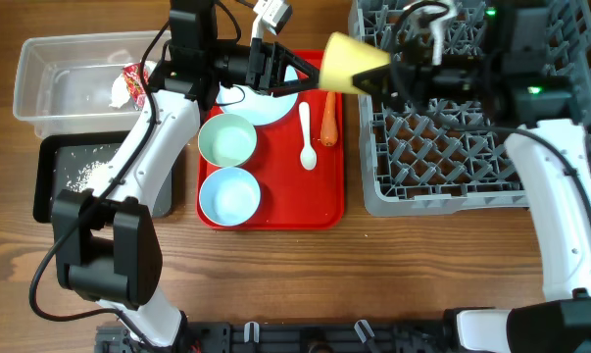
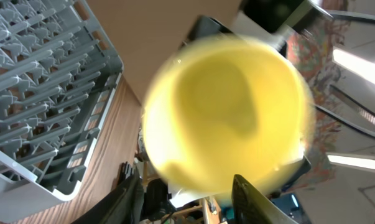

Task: Sort waste into correct bins and load items into the dishwasher rack
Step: 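Lower the yellow cup into the rack with the right gripper and release, then grasp the orange carrot on the red tray with the left gripper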

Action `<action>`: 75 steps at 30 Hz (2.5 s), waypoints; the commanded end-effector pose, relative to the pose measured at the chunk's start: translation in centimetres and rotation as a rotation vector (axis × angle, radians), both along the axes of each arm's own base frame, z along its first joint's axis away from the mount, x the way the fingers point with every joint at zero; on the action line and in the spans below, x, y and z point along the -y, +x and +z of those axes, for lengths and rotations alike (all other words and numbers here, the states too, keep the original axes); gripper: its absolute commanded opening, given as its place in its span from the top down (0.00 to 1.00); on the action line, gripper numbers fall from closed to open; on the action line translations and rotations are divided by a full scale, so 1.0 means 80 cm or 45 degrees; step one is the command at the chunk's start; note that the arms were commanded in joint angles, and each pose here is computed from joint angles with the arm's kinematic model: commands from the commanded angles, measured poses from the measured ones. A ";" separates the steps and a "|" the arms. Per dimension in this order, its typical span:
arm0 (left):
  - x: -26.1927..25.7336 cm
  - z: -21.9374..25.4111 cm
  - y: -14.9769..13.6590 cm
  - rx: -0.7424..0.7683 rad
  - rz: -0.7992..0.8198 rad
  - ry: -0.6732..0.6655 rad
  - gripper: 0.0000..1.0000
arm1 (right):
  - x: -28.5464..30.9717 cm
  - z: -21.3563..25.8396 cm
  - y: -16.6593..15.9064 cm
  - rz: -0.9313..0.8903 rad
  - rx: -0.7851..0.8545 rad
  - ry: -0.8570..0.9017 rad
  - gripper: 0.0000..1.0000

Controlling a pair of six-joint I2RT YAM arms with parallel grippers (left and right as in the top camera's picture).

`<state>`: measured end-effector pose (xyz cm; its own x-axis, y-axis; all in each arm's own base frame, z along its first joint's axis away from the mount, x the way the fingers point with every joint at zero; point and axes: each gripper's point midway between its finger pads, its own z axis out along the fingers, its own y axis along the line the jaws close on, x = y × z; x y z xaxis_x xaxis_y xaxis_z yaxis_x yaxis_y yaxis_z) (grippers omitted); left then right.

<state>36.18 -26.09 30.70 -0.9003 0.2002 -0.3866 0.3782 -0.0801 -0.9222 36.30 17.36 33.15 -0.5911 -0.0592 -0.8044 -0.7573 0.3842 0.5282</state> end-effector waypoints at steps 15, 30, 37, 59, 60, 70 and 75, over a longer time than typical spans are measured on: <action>0.003 -0.023 0.028 0.292 0.213 0.069 0.45 | 0.210 -0.080 -0.066 -1.028 -0.729 -0.777 0.42; -0.124 -0.240 0.062 0.017 0.959 1.493 0.43 | 0.204 -0.214 -0.082 -0.950 -1.220 -1.300 0.42; -0.113 -0.242 0.058 0.098 0.969 1.573 0.42 | 0.205 -0.250 -0.074 -0.949 -1.262 -1.351 0.36; -0.018 -0.231 0.074 0.650 0.953 1.611 0.11 | 0.173 -0.160 -0.019 -1.003 -0.940 -1.014 0.02; -0.012 -0.241 0.078 0.663 0.931 1.601 0.11 | 0.173 -0.153 -0.019 -1.019 -0.921 -0.997 0.02; 0.044 -0.341 0.082 0.861 0.687 1.632 0.10 | 0.174 -0.133 -0.026 -1.042 -0.869 -0.964 0.03; 0.043 -0.358 0.079 0.836 0.670 1.656 0.11 | 0.174 -0.134 -0.026 -1.018 -0.850 -0.980 0.03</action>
<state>42.29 -30.11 3.33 -0.7192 0.4081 -0.5623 0.4602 0.8861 0.0545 34.13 3.08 21.28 -0.9534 0.1997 -0.2263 0.1704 0.9750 0.1426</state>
